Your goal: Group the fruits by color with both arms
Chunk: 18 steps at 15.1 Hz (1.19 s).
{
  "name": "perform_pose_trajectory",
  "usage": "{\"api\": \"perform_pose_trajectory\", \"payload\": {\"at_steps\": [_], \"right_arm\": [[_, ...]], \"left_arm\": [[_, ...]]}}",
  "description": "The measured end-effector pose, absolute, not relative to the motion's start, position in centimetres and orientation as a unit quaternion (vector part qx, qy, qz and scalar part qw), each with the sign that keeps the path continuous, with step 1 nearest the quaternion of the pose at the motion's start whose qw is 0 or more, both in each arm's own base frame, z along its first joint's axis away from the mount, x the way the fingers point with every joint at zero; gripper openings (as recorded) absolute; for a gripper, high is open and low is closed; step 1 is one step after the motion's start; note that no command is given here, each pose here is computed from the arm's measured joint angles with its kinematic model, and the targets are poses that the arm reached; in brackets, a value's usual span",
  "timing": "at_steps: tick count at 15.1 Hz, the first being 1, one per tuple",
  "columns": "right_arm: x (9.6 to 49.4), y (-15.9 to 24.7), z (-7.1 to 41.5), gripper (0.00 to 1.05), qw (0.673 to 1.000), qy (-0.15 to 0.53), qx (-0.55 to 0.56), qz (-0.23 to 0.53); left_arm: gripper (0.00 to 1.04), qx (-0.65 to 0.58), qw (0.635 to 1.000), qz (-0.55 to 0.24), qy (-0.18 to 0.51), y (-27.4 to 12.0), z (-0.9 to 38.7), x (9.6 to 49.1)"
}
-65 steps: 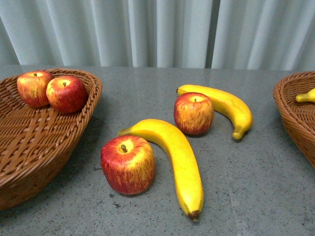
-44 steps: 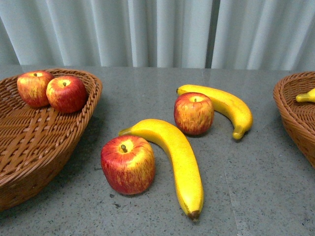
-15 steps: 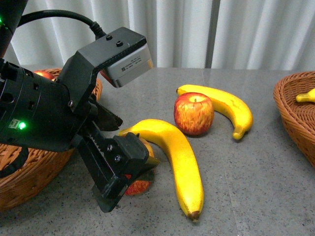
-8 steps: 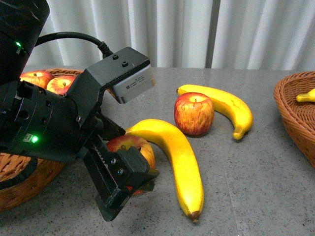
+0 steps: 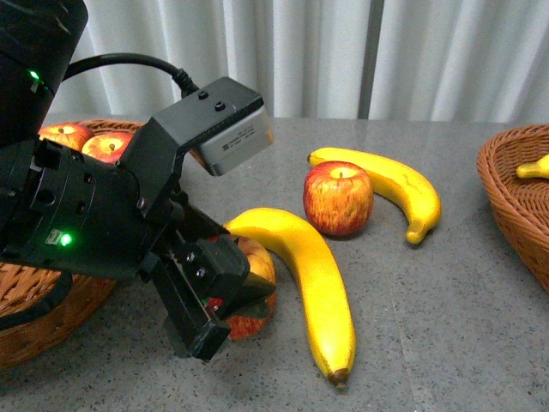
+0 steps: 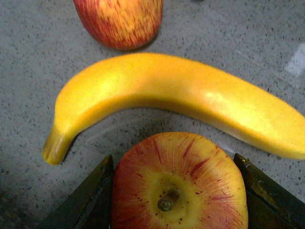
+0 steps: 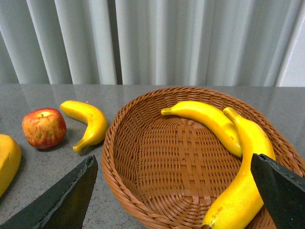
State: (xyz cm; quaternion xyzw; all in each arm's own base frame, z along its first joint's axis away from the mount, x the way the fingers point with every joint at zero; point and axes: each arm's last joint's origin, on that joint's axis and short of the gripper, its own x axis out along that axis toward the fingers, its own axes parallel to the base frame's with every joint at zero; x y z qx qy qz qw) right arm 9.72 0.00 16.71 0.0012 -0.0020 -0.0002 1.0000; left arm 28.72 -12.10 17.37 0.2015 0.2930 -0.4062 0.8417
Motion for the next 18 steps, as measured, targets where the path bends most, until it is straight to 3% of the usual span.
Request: {"api": "perform_pose_trajectory", "payload": {"at_steps": [2, 4, 6, 8, 13, 16, 18], "right_arm": [[9.7, 0.0, 16.7, 0.98, 1.0, -0.002, 0.001, 0.0], [9.7, 0.0, 16.7, 0.98, 1.0, -0.002, 0.001, 0.0], [9.7, 0.0, 16.7, 0.98, 1.0, -0.002, 0.001, 0.0], [9.7, 0.0, 16.7, 0.98, 1.0, -0.002, 0.001, 0.0], [9.7, 0.0, 16.7, 0.98, 1.0, -0.002, 0.001, 0.0], [9.7, 0.0, 16.7, 0.98, 1.0, -0.002, 0.001, 0.0], [9.7, 0.0, 16.7, 0.98, 1.0, -0.002, 0.001, 0.0]], "left_arm": [[0.65, 0.196, 0.878, -0.369, 0.233, -11.9, 20.4, 28.7], [0.65, 0.157, 0.946, -0.244, 0.144, -9.7, 25.2, 29.4], [0.65, 0.1, 0.979, -0.115, 0.138, -6.8, 26.0, 29.9], [0.65, 0.063, 0.986, -0.021, 0.155, -4.4, 25.0, 29.2], [0.65, -0.016, 0.966, 0.122, 0.228, 1.5, 20.2, 27.9], [1.0, -0.018, 0.973, 0.1, 0.208, 0.4, 21.1, 27.7], [0.98, -0.015, 0.98, 0.078, 0.183, -1.0, 22.9, 28.3]]}}
